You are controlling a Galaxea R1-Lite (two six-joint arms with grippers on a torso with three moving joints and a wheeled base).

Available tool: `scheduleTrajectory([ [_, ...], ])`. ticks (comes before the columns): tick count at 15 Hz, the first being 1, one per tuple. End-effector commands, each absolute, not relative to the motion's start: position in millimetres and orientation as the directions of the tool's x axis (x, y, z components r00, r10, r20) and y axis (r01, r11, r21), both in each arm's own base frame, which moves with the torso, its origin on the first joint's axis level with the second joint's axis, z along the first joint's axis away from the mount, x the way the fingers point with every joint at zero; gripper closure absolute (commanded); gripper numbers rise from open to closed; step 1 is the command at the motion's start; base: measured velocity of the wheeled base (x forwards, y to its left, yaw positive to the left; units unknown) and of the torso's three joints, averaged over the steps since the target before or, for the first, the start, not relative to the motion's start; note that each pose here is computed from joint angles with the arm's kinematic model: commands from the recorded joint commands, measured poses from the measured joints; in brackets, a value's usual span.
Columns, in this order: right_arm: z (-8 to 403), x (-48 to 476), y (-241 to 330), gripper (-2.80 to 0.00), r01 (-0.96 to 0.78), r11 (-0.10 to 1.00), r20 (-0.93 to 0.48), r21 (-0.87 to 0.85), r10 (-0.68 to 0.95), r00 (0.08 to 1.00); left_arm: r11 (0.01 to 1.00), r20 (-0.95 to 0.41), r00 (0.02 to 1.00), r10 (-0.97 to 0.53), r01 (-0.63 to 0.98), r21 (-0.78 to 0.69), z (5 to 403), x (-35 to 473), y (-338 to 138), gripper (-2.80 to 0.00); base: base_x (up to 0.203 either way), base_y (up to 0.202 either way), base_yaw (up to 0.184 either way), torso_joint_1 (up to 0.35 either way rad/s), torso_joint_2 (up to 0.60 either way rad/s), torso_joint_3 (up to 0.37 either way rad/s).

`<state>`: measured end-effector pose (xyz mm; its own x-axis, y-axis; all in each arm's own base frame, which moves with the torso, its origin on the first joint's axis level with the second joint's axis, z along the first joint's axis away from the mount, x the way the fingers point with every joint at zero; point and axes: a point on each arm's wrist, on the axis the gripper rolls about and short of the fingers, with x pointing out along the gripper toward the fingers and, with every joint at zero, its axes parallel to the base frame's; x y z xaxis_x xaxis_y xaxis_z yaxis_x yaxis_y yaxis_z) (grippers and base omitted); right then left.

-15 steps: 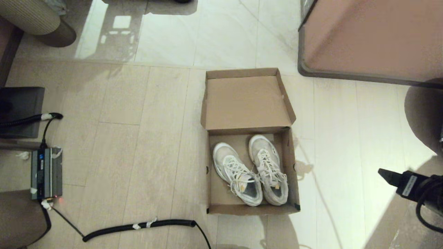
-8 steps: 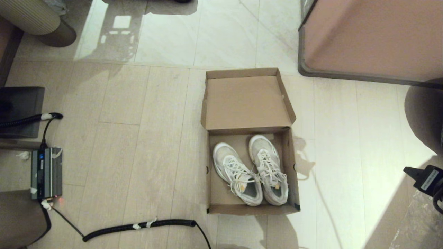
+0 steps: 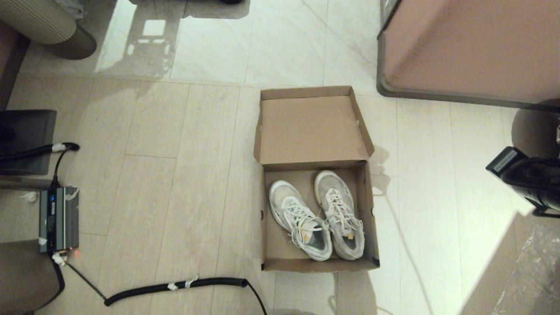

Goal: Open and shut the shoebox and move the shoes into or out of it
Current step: Close the shoe box

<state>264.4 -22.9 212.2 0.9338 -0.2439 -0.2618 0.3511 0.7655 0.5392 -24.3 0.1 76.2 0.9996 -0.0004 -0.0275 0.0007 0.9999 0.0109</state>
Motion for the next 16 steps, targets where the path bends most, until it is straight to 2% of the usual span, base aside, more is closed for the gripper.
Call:
scheduleTrajectory([
  [1, 193, 315, -20, 0.0, 0.371, 0.715, -0.308, 0.593, -0.224, 0.925, 1.0, -0.026, 1.0, 0.0, 0.0, 0.011, 76, -24, 0, 0.0, 0.0, 0.0, 0.0, 0.0, 0.0, 0.0],
  [5, 200, 363, -23, 0.0, 0.353, 0.574, -0.287, 0.739, -0.206, 0.936, 1.0, -0.026, 1.0, 0.0, 0.0, 0.011, 76, -24, 0, 0.0, 0.0, 0.0, 0.0, 0.0, 0.0, 0.0],
  [8, 185, 361, -6, 0.0, 0.42, 0.576, -0.456, 0.701, -0.092, 0.885, 1.0, -0.026, 1.0, 0.0, 0.0, 0.011, 76, -24, 0, 0.0, 0.0, 0.0, 0.0, 0.0, 0.0, 0.0],
  [10, 187, 365, 2, 0.0, 0.37, 0.582, -0.45, 0.724, -0.009, 0.893, 1.0, -0.026, 1.0, 0.0, 0.0, 0.011, 76, -24, 0, 0.0, 0.0, 0.0, 0.0, 0.0, 0.0, 0.0],
  [13, 184, 388, 4, 0.0, 0.345, 0.584, -0.439, 0.735, 0.023, 0.898, 1.0, -0.026, 1.0, 0.0, 0.0, 0.011, 76, -24, 0, 0.0, 0.0, 0.0, 0.0, 0.0, 0.0, 0.0],
  [16, 173, 396, 1, 0.0, 0.326, 0.582, -0.488, 0.745, 0.142, 0.861, 1.0, -0.026, 1.0, 0.0, 0.0, 0.011, 76, -24, 0, 0.0, 0.0, 0.0, 0.0, 0.0, 0.0, 0.0],
])
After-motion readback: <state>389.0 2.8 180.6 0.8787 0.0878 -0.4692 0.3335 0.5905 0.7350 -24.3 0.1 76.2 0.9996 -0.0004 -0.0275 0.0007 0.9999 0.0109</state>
